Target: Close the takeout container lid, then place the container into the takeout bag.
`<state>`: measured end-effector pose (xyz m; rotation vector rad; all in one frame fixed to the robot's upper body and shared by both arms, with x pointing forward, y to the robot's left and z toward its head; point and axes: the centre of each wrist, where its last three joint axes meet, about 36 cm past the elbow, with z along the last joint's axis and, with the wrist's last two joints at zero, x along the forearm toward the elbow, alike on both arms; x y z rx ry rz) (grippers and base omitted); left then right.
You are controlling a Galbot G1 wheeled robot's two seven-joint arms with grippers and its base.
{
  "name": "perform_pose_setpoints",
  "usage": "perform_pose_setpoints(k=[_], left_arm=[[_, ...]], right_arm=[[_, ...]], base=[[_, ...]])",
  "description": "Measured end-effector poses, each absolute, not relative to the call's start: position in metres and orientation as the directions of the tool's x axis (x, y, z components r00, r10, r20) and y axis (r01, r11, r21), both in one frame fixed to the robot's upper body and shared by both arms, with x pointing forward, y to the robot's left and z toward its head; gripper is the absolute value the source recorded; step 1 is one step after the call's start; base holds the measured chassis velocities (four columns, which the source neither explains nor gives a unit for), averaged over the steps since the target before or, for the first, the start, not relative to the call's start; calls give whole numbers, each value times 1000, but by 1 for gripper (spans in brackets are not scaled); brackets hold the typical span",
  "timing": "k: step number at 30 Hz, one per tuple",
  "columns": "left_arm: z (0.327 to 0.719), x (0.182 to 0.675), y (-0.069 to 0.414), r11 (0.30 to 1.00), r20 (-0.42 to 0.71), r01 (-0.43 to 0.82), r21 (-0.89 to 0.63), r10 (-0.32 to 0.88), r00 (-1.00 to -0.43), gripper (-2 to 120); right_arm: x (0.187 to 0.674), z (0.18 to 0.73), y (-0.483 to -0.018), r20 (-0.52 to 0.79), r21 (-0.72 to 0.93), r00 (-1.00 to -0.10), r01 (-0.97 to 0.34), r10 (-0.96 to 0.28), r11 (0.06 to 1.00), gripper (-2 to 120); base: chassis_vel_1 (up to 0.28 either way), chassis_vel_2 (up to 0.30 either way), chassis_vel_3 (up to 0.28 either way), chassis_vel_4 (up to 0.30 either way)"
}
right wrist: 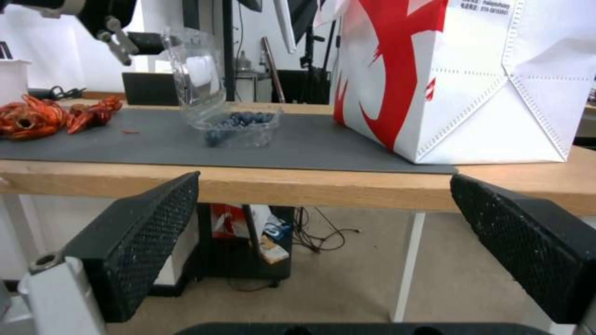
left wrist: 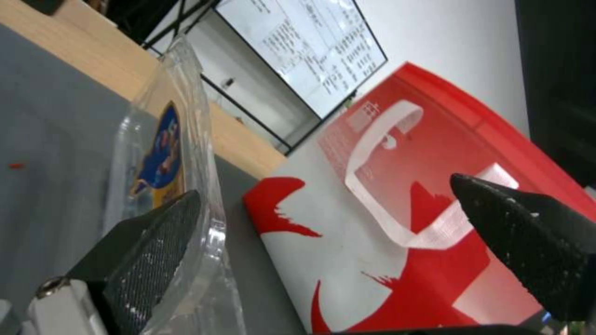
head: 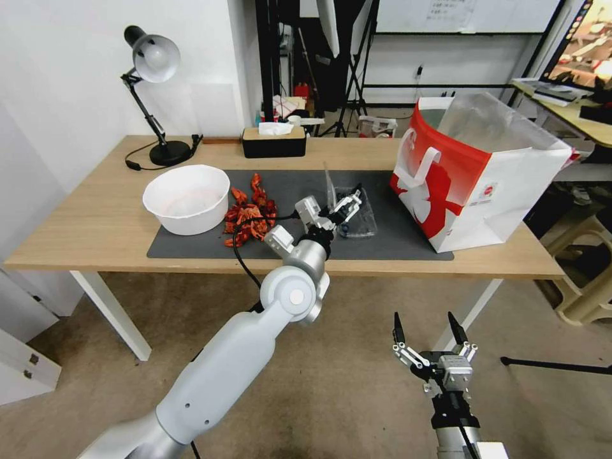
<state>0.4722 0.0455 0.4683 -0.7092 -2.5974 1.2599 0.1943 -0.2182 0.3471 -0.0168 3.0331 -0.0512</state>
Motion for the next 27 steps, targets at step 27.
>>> perform_pose_setpoints(k=[27], left_arm=[[470,498,1,511,92,276,-814,582,-808,100]], right_arm=[[193,352,-218,-116,-45,-993,2,-3,999,100]], base=[[0,0,0,0]])
